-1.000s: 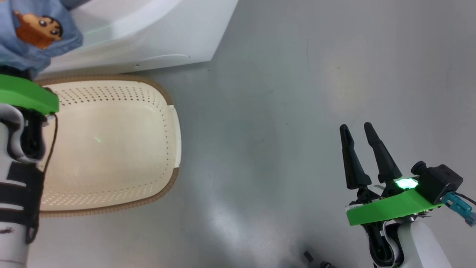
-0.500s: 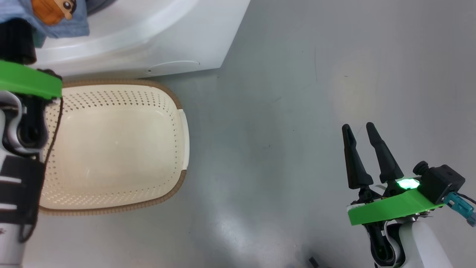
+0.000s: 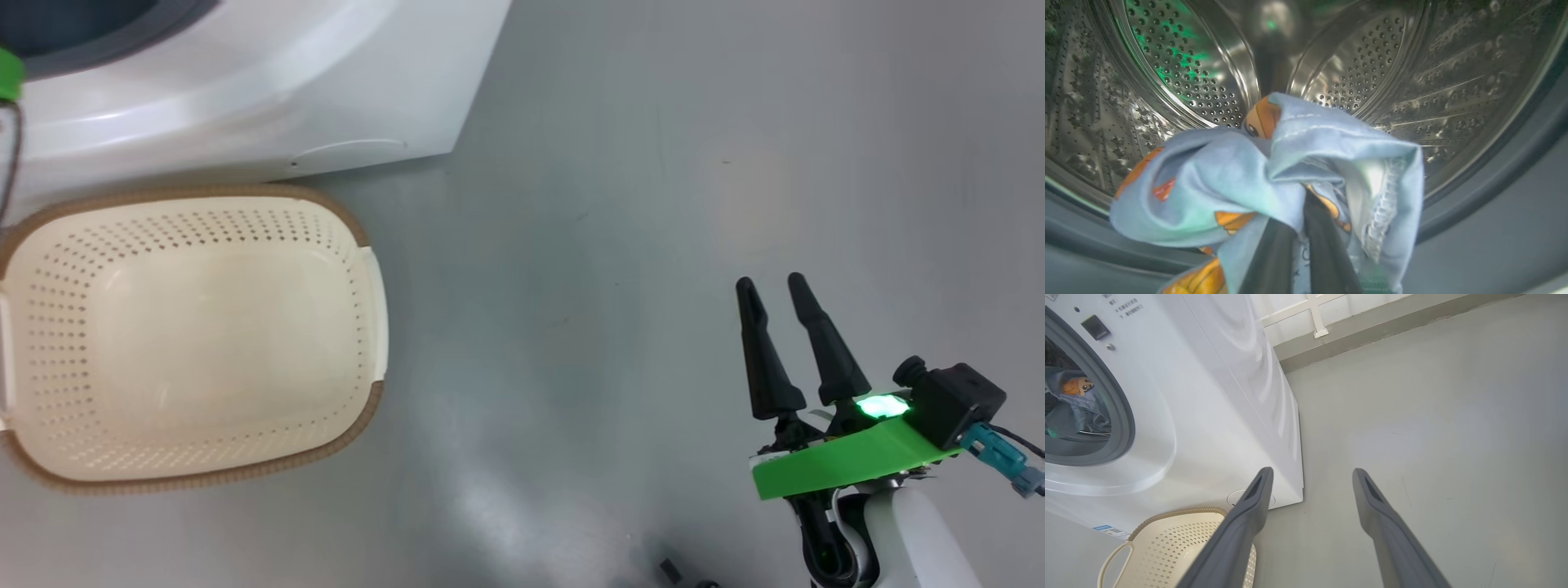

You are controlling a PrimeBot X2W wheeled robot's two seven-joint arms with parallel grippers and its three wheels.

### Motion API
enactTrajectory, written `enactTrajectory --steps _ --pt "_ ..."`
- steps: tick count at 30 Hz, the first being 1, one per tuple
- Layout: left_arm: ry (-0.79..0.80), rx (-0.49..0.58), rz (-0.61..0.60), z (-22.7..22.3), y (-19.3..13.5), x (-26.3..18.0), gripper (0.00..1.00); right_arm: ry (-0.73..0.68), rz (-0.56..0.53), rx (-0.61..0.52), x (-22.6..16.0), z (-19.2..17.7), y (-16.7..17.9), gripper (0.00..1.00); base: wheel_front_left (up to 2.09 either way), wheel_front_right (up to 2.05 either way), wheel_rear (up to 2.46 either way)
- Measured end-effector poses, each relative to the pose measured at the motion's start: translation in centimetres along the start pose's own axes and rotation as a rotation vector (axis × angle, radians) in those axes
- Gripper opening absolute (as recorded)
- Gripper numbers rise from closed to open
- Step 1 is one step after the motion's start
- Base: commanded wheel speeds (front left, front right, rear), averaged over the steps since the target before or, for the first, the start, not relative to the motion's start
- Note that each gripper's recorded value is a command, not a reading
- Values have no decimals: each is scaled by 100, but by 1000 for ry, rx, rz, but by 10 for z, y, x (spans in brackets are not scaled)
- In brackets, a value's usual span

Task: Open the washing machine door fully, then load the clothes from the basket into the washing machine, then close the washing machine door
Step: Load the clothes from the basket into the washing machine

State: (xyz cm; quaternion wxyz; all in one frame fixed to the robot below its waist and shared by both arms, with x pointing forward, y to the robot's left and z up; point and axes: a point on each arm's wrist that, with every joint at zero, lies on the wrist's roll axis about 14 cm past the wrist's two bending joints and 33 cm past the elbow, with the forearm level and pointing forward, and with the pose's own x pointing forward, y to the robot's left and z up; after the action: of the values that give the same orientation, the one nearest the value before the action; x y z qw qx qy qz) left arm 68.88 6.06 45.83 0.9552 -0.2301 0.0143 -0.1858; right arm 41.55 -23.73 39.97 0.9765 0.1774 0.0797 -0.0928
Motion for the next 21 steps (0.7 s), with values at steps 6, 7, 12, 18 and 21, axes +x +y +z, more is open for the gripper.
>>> enactTrajectory --steps 6,7,12,18,21 --pt "78 155 13 -6 8 20 0 -8 -18 9 -7 5 -5 100 0 0 0" --pt "77 174 6 -4 6 24 0 -9 -22 9 -9 6 -6 100 0 0 0" --pt "0 239 -45 28 -15 53 0 -12 -42 18 -15 9 -11 100 0 0 0" --pt "141 303 -13 -20 0 46 0 -11 -57 19 -19 10 -14 100 0 0 0" --pt "194 331 7 -33 9 42 0 -8 -50 22 -21 10 -12 100 0 0 0"
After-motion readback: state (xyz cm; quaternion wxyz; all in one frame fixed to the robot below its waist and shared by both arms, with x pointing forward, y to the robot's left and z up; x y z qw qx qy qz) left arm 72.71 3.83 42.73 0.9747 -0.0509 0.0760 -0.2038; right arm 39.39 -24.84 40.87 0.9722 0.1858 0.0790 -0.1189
